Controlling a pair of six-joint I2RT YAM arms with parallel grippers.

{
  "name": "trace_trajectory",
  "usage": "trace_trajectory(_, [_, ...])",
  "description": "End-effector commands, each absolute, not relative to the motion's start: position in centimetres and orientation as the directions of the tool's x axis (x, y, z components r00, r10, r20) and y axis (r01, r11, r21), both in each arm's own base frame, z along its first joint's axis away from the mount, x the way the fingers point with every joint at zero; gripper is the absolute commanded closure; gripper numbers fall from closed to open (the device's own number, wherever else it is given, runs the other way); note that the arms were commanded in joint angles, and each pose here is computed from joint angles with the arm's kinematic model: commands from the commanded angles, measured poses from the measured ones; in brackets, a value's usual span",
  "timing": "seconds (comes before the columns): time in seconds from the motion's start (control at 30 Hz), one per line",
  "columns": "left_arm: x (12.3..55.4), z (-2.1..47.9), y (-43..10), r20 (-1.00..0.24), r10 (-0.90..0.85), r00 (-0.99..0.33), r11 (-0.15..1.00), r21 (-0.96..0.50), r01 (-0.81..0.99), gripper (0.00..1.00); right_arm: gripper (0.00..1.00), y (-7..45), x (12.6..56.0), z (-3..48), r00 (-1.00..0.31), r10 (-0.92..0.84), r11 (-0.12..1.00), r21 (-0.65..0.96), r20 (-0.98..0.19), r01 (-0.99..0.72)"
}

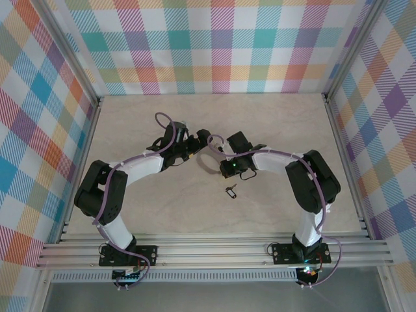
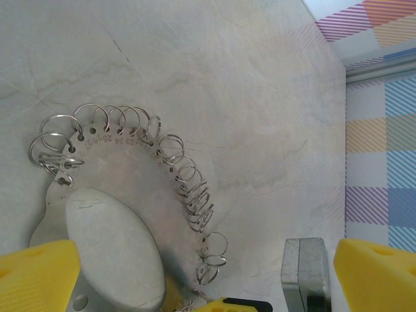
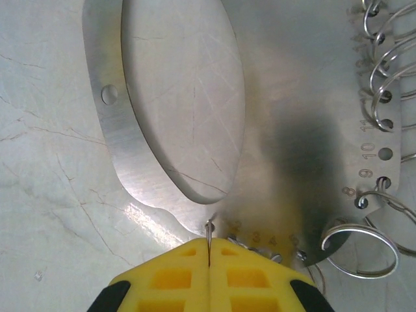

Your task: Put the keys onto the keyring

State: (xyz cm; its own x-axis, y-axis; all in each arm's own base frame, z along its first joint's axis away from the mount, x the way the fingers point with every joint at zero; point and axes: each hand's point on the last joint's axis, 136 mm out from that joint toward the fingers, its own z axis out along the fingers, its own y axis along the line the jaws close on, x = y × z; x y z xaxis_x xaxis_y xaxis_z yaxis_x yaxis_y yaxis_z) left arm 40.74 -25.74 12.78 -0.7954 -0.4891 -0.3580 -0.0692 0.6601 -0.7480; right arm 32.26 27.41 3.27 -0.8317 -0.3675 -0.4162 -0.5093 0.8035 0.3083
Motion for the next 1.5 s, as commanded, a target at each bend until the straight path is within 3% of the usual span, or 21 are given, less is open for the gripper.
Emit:
trace_trajectory(0.0, [40.4,14.1,-26.0,-0.379,-0.48,-0.791,0.652,-0.757,-0.033,0.0,0.98,28.0,32.8,3.1,-0.837,-0.355,0.807,0.314,-0.417,-0.499])
trace_trajectory(0.3, [40.5,14.0,-26.1,-0.378,-0.48,-0.792,0.652,-0.758,-0.033,0.0,0.81,27.9,32.9,3.1,-0.838,-0.35,0.813,0.308,-0.419,-0.493])
trace_trajectory(0.67, [40.4,13.9,-26.1,-0.375,-0.483,-0.791,0.648,-0.76,-0.036,0.0,0.88,27.7,33.0,3.1,-0.838,-0.349,0.819,0.297,-0.42,-0.491])
trace_trajectory(0.83, [40.4,13.9,-26.1,-0.374,-0.484,-0.791,0.646,-0.762,-0.035,0.0,0.99,27.8,33.1,3.1,-0.838,-0.349,0.818,0.3,-0.42,-0.491])
trace_trajectory(0.93, [40.4,14.0,-26.0,-0.378,-0.483,-0.79,0.649,-0.76,-0.033,0.0,1.0,27.8,33.4,3.8,-0.83,-0.349,0.817,0.293,-0.435,-0.497])
trace_trajectory(1.17, [40.8,16.6,-25.1,-0.462,-0.436,-0.772,0.704,-0.71,0.027,0.0,1.0,27.9,36.6,12.3,-0.742,-0.299,0.795,0.273,-0.6,-0.541])
trace_trajectory(1.47, [41.9,23.7,-22.6,-0.591,-0.405,-0.698,0.729,-0.67,0.144,0.0,1.0,27.0,39.9,23.4,-0.562,-0.221,0.747,0.232,-0.797,-0.623])
